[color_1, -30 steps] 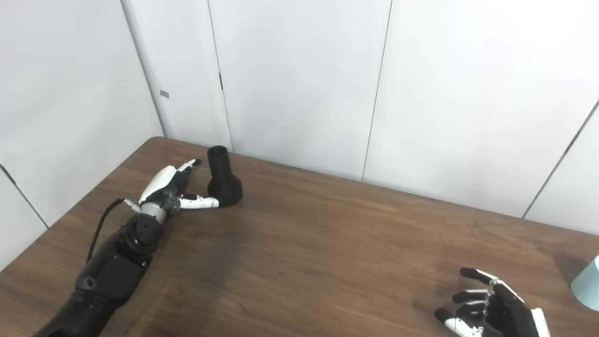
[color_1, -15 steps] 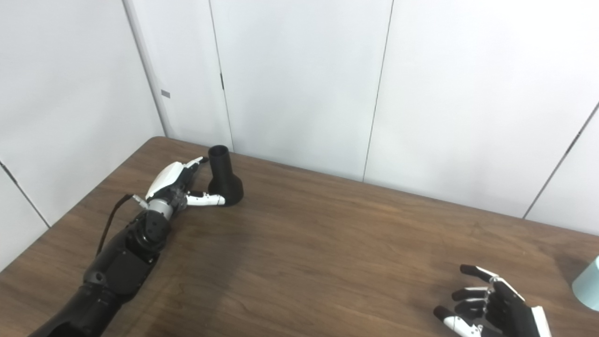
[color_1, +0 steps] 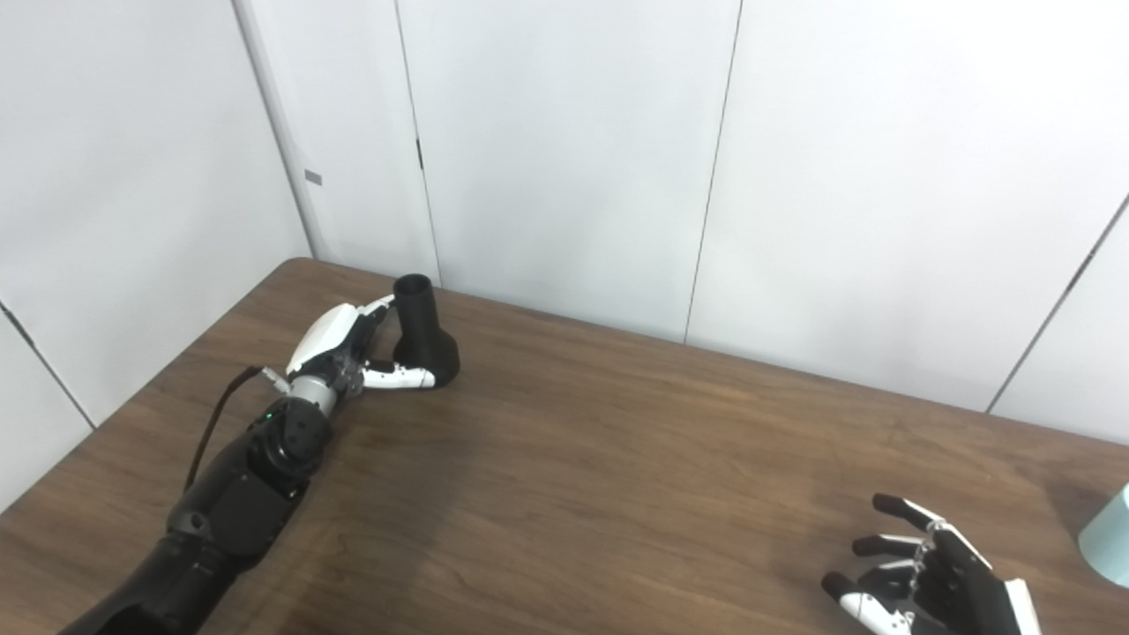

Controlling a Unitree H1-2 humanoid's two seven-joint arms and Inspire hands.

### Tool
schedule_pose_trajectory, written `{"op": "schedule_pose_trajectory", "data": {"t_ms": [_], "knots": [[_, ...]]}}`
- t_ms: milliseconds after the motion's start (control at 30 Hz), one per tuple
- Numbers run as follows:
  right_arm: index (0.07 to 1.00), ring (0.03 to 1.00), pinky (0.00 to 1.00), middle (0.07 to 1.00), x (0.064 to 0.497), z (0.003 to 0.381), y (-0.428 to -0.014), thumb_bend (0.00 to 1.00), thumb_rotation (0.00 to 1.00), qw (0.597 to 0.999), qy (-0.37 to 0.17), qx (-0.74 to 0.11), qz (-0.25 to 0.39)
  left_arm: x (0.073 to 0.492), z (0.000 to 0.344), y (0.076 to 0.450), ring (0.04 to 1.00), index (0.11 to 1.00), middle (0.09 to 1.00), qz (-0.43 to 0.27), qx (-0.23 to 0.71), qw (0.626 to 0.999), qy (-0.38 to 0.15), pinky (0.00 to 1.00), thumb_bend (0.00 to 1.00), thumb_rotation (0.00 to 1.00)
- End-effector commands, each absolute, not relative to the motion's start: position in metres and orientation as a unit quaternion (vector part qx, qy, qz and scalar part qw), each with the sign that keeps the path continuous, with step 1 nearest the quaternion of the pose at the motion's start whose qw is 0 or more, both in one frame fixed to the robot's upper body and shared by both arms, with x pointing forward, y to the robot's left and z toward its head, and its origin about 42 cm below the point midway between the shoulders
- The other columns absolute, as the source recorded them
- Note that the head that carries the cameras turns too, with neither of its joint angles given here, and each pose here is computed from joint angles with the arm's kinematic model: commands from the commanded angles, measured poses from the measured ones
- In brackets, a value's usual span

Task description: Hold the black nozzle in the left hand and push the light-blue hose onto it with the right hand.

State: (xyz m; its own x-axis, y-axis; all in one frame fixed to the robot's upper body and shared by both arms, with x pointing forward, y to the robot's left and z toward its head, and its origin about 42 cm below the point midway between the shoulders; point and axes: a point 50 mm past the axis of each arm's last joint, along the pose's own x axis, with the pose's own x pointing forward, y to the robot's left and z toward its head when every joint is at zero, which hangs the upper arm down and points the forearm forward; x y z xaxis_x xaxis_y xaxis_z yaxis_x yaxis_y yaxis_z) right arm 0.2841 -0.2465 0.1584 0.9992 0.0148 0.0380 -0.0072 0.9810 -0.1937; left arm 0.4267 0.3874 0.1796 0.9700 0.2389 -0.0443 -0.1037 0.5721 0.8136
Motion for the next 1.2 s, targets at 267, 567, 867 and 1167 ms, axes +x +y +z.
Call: {"op": "schedule_pose_trajectory", "data": {"t_ms": [267, 567, 867, 1167], "knots": [[0.727, 0.415, 0.36, 0.545, 0.286, 0.173, -0.249, 0.51, 0.00, 0.993, -0.055, -0.101, 0.009, 0.432, 0.161, 0.372, 0.961, 0.921, 0.942, 0.068, 0.446, 0.886, 0.104, 0.87, 1.00, 0.43], [0.727, 0.415, 0.34, 0.546, 0.287, 0.172, -0.251, 0.51, 0.00, 0.993, -0.057, -0.100, 0.012, 0.431, 0.148, 0.365, 0.903, 0.867, 0.878, 0.033, 0.484, 0.867, 0.113, 0.86, 0.96, 0.38], [0.723, 0.413, 0.33, 0.546, 0.286, 0.174, -0.250, 0.51, 0.00, 0.993, -0.056, -0.100, 0.010, 0.432, 0.135, 0.361, 0.796, 0.781, 0.786, 0.012, 0.521, 0.845, 0.117, 0.79, 0.88, 0.26], [0.726, 0.413, 0.34, 0.543, 0.285, 0.174, -0.251, 0.51, 0.00, 0.994, -0.046, -0.097, 0.005, 0.431, 0.113, 0.363, 0.294, 0.495, 0.449, -0.009, 0.577, 0.809, 0.109, 0.21, 0.53, 0.00]]}}
